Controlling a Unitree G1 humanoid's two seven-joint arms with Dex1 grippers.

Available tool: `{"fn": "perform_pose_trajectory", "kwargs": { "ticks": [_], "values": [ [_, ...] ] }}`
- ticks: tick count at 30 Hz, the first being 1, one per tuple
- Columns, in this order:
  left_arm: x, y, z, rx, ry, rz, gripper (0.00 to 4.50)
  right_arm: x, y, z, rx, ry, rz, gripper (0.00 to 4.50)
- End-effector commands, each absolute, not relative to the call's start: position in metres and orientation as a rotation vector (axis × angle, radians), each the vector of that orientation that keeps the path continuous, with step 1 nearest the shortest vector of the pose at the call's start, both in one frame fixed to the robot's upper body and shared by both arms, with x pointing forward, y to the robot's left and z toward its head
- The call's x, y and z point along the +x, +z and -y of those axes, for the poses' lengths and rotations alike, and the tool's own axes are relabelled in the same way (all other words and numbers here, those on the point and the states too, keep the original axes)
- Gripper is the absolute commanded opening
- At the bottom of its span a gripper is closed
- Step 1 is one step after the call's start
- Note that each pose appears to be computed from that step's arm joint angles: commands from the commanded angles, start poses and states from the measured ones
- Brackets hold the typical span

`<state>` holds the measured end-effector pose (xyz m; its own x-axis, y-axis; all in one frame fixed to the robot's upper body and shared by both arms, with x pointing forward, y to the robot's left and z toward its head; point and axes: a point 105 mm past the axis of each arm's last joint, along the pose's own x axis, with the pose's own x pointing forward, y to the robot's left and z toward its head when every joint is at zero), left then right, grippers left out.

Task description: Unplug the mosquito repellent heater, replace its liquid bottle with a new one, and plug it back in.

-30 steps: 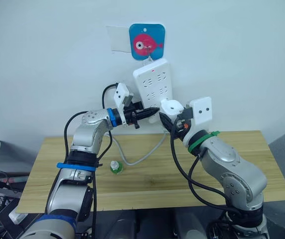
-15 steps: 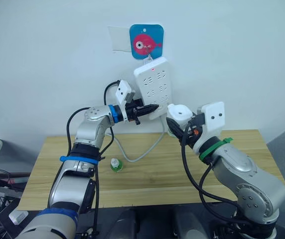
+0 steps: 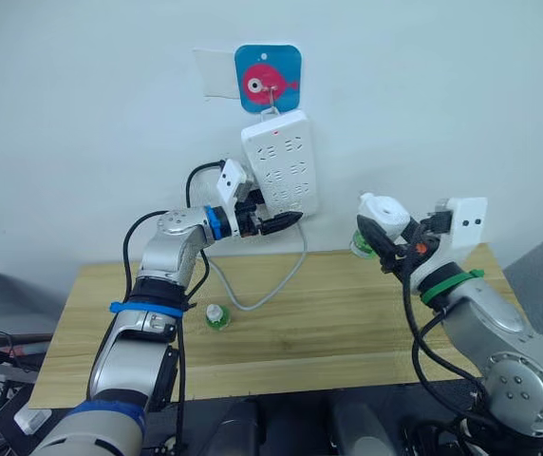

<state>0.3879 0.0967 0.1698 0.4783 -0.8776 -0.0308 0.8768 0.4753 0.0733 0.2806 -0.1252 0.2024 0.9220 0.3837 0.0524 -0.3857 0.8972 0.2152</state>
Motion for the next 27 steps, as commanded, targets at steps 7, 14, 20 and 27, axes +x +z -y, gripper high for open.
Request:
{"fn": "perform_pose_trajectory", "kwargs": {
  "ticks": [7,14,20,27],
  "values": [
    [0.348,0.158,-0.16,0.137,-0.949,-0.058,4.46,0.287,0.191,0.14,0.519,0.399,-0.021,2.92],
    [0.284,0.173,-0.122,0.235,-1.041,0.145,4.46,0.292,0.172,0.143,0.848,0.359,-0.121,2.92],
    [0.262,0.164,-0.06,0.146,-1.128,0.229,4.46,0.289,0.17,0.143,1.094,0.344,-0.169,2.92],
    [0.277,0.156,-0.025,0.125,-1.122,0.297,4.46,0.278,0.183,0.134,1.219,0.375,-0.165,2.92]
  ]
}}
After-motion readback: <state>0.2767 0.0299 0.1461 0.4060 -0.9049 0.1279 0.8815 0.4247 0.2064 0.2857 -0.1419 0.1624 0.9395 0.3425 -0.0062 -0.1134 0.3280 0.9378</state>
